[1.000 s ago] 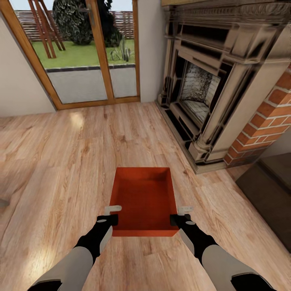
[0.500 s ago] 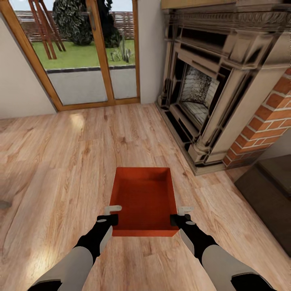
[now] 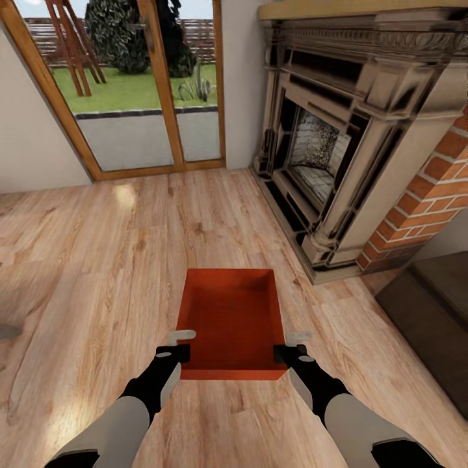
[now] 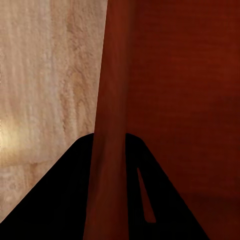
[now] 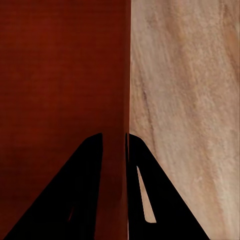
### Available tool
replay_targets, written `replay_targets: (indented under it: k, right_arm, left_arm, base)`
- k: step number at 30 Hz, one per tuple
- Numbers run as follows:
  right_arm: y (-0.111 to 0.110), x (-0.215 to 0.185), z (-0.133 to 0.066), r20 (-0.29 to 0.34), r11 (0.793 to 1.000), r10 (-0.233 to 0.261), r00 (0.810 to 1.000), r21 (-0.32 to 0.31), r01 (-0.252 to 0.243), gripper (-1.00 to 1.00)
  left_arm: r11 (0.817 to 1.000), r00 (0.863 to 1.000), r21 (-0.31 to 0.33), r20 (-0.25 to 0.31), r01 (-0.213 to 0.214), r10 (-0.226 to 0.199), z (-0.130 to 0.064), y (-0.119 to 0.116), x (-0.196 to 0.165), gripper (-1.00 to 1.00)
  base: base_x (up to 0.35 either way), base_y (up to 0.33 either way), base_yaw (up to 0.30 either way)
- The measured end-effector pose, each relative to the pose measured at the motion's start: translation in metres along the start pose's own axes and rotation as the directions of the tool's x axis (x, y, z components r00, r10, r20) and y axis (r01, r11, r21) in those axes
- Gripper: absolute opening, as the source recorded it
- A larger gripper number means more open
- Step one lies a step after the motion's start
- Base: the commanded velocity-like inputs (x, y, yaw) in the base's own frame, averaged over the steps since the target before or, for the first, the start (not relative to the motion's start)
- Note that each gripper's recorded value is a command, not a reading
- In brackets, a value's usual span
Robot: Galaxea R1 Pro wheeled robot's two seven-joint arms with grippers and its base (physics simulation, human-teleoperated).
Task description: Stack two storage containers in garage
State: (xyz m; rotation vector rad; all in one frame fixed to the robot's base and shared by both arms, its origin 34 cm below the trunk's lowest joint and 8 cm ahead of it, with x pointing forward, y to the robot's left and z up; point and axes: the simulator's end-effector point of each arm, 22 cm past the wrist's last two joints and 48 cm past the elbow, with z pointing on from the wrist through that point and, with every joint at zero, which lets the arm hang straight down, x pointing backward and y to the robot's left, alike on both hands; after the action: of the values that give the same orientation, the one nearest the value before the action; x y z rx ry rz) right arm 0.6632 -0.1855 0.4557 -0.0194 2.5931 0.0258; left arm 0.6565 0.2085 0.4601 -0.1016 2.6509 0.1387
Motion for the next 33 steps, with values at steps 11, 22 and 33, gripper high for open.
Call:
replay_targets:
  k: [11,22,33]
  right_arm:
    - [0.0,-0.011,-0.016,-0.003,1.0,-0.001,1.0,0.0,0.001,-1.0]
    - [0.0,-0.02,-0.032,-0.006,1.0,-0.003,1.0,0.0,0.003,-1.0]
    - [0.001,-0.031,-0.047,-0.002,1.0,0.0,1.0,0.0,0.0,-1.0]
  left_arm:
    - [1.0,1.0,0.0,-0.003,0.001,-0.001,-0.016,0.001,-0.009,-1.0]
    - [1.0,1.0,0.0,-0.006,0.002,-0.002,-0.032,0.003,-0.017,-1.0]
    - [1.0,1.0,0.0,-0.002,0.0,0.0,-0.048,0.004,-0.028,-1.0]
  base:
    - [0.0,0.0,0.0]
    - [0.0,0.0,0.0]
    - [0.0,0.0,0.0]
